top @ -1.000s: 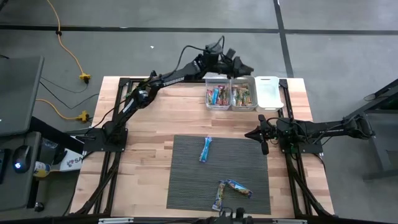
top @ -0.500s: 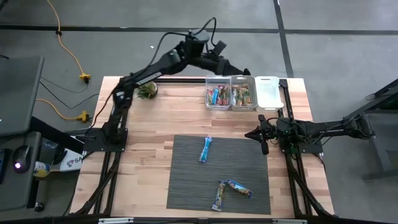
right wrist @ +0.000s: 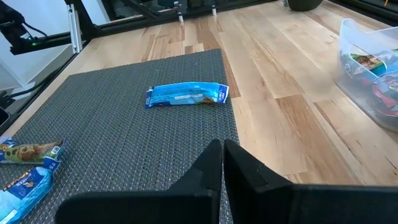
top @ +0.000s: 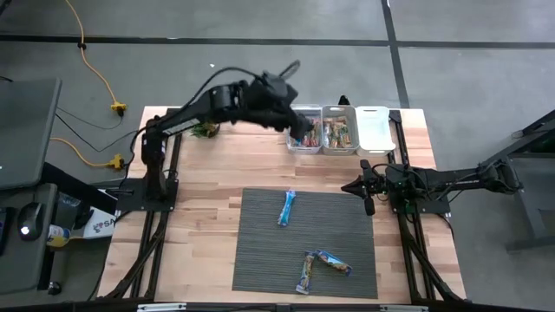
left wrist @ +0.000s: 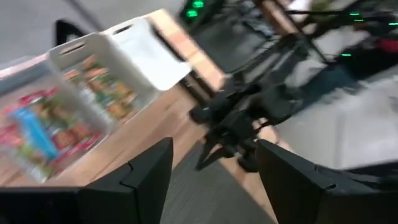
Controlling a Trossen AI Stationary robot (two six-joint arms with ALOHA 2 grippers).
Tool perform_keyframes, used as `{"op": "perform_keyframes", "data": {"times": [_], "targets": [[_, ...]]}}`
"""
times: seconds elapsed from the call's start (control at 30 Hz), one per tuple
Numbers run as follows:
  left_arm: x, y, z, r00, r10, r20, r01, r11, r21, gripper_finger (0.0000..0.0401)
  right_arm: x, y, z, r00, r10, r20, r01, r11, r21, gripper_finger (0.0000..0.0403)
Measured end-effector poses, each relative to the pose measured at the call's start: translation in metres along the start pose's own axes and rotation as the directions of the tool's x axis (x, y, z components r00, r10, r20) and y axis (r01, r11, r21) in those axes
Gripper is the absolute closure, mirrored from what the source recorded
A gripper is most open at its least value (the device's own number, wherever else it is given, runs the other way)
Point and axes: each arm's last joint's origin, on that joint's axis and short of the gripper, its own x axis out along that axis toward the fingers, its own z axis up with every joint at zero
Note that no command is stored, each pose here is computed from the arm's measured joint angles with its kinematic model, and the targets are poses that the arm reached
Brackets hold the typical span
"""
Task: Pick and place Granola Bars by type
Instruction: Put the blue granola bar into the white bin
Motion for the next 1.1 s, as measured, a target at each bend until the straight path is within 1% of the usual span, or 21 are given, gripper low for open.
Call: {"op": "perform_keyframes", "data": {"times": [0.13,0.27,0.37,0.47,0.53,0.67,0.77,0.87,0.93,0.97,1.1], "targets": [[-0.001,-0.012,-0.022,0.990,0.138,0.002,-0.138,0.990,-0.028,0.0174,0.000,0.000,0.000,1.000,0.000,0.000,0.000,1.000,0.000,0.0402],[-0.005,-0.021,-0.042,0.965,0.262,0.014,-0.260,0.963,-0.073,0.0174,0.000,0.000,0.000,1.000,0.000,0.000,0.000,1.000,0.000,0.0402],[-0.009,-0.029,-0.056,0.942,0.334,0.028,-0.329,0.937,-0.113,0.0174,0.000,0.000,0.000,1.000,0.000,0.000,0.000,1.000,0.000,0.0402],[-0.013,-0.034,-0.069,0.923,0.385,0.026,-0.377,0.914,-0.153,0.0174,0.000,0.000,0.000,1.000,0.000,0.000,0.000,1.000,0.000,0.0402],[-0.014,-0.038,-0.077,0.916,0.400,0.021,-0.391,0.905,-0.170,0.0174,0.000,0.000,0.000,1.000,0.000,0.000,0.000,1.000,0.000,0.0402],[-0.002,-0.039,-0.092,0.905,0.425,-0.013,-0.421,0.893,-0.159,0.0174,0.000,0.000,0.000,1.000,0.000,-0.001,0.000,1.000,0.000,0.0402],[0.008,-0.042,-0.100,0.909,0.415,-0.035,-0.415,0.898,-0.147,0.0174,0.000,0.000,0.000,1.000,0.000,-0.001,0.000,1.000,0.000,0.0402],[0.016,-0.041,-0.110,0.904,0.418,-0.082,-0.426,0.897,-0.118,0.0174,0.000,0.000,0.000,1.000,0.000,-0.001,0.000,1.000,0.000,0.0402],[0.022,-0.045,-0.116,0.905,0.419,-0.079,-0.425,0.899,-0.107,0.0174,0.000,0.000,0.000,1.000,0.000,0.000,0.000,1.000,0.000,0.0402],[0.022,-0.045,-0.120,0.896,0.436,-0.080,-0.442,0.893,-0.087,0.0174,0.000,0.000,0.000,1.000,0.000,0.000,0.000,1.000,0.000,0.0402],[0.016,-0.054,-0.128,0.898,0.438,-0.031,-0.439,0.896,-0.062,0.0174,0.000,0.000,0.000,1.000,0.000,0.000,0.000,1.000,0.000,0.0402]]}}
